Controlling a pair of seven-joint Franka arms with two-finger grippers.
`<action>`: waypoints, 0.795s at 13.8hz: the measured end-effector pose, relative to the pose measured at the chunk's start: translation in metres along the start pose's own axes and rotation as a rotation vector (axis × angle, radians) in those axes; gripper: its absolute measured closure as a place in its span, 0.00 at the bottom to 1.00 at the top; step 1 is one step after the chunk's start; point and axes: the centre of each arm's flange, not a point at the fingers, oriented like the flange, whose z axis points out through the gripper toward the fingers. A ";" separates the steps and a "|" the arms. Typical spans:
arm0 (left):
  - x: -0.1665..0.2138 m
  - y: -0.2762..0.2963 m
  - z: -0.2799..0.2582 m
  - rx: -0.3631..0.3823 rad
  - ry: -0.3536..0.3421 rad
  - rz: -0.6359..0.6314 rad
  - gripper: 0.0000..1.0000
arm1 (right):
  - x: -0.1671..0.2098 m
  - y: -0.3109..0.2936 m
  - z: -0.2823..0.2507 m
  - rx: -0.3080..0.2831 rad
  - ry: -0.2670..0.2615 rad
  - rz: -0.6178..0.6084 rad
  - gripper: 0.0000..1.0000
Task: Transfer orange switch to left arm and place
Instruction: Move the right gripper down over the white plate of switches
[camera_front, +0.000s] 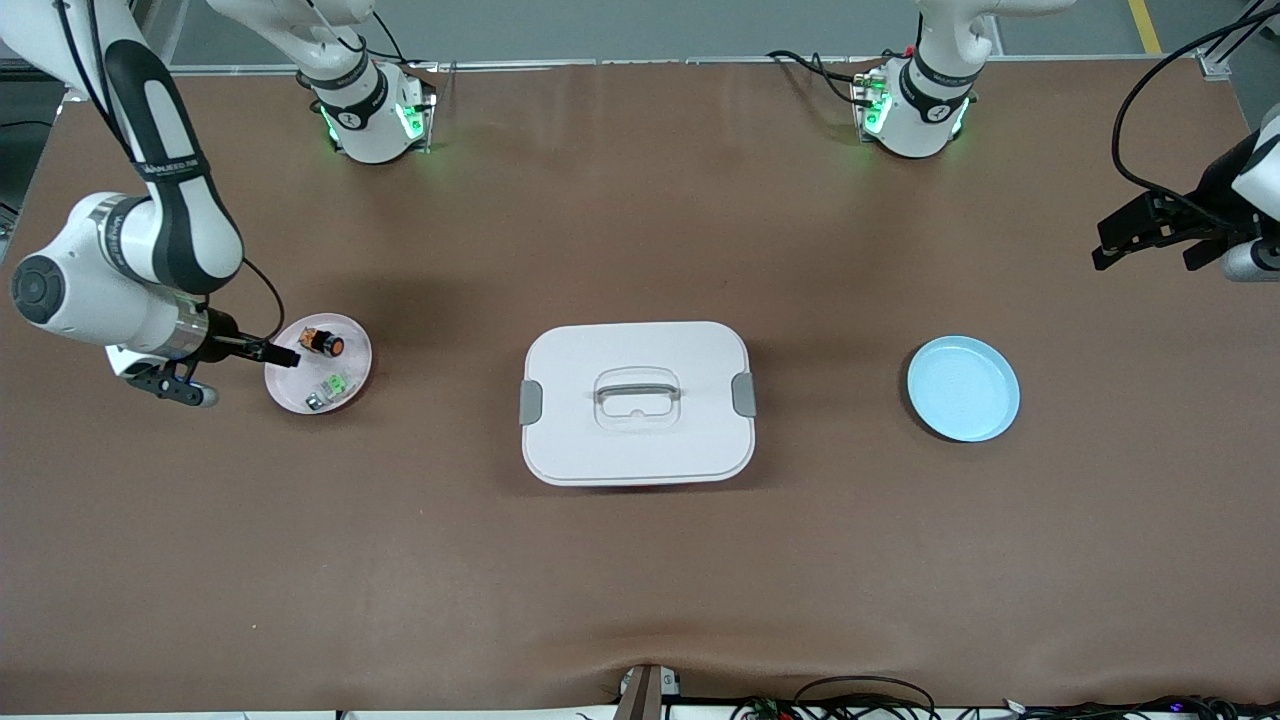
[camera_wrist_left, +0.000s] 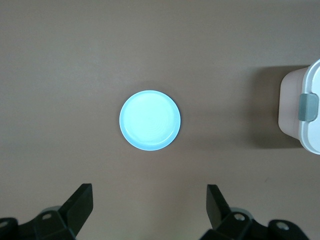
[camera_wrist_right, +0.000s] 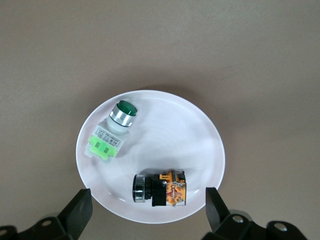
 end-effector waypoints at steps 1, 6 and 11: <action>0.000 0.000 0.000 0.000 0.000 0.000 0.00 | -0.003 0.000 0.005 -0.001 0.006 0.002 0.00; 0.000 -0.001 0.000 0.000 -0.001 -0.001 0.00 | -0.016 0.007 0.028 -0.007 0.021 0.013 0.00; 0.001 -0.001 0.001 0.000 -0.002 -0.001 0.00 | -0.027 0.005 0.044 -0.012 0.050 0.005 0.00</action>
